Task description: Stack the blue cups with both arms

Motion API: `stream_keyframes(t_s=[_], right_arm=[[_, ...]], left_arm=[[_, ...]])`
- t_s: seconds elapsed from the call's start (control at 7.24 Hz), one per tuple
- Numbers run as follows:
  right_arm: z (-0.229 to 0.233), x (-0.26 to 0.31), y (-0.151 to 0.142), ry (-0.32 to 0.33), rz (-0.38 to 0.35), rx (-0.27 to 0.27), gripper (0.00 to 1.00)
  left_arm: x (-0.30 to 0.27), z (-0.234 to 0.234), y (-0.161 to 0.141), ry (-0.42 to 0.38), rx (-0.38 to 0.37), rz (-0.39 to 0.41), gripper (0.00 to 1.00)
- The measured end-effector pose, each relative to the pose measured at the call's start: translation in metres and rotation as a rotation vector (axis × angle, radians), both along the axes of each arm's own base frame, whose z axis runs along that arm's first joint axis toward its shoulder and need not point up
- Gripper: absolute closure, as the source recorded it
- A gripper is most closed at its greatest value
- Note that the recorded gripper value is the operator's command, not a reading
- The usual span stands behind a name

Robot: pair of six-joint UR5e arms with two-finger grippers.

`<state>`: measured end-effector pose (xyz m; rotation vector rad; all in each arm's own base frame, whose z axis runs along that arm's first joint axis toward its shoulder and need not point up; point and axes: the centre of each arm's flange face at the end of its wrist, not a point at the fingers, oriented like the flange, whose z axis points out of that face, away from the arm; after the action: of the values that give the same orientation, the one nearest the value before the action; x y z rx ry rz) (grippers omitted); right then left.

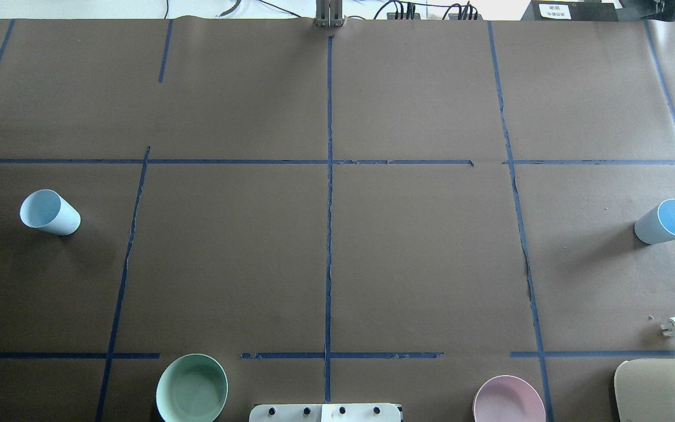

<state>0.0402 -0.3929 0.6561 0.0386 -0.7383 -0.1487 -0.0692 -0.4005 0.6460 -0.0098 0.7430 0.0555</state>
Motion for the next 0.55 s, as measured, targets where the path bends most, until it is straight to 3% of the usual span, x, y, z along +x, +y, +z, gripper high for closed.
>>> stream_keyframes(t_s=[0.55], right_arm=[[-0.004,-0.001,-0.003,-0.015,0.000,0.012,0.00]], left_arm=[[0.011,-0.010,-0.011,-0.001,0.034,0.024,0.00]])
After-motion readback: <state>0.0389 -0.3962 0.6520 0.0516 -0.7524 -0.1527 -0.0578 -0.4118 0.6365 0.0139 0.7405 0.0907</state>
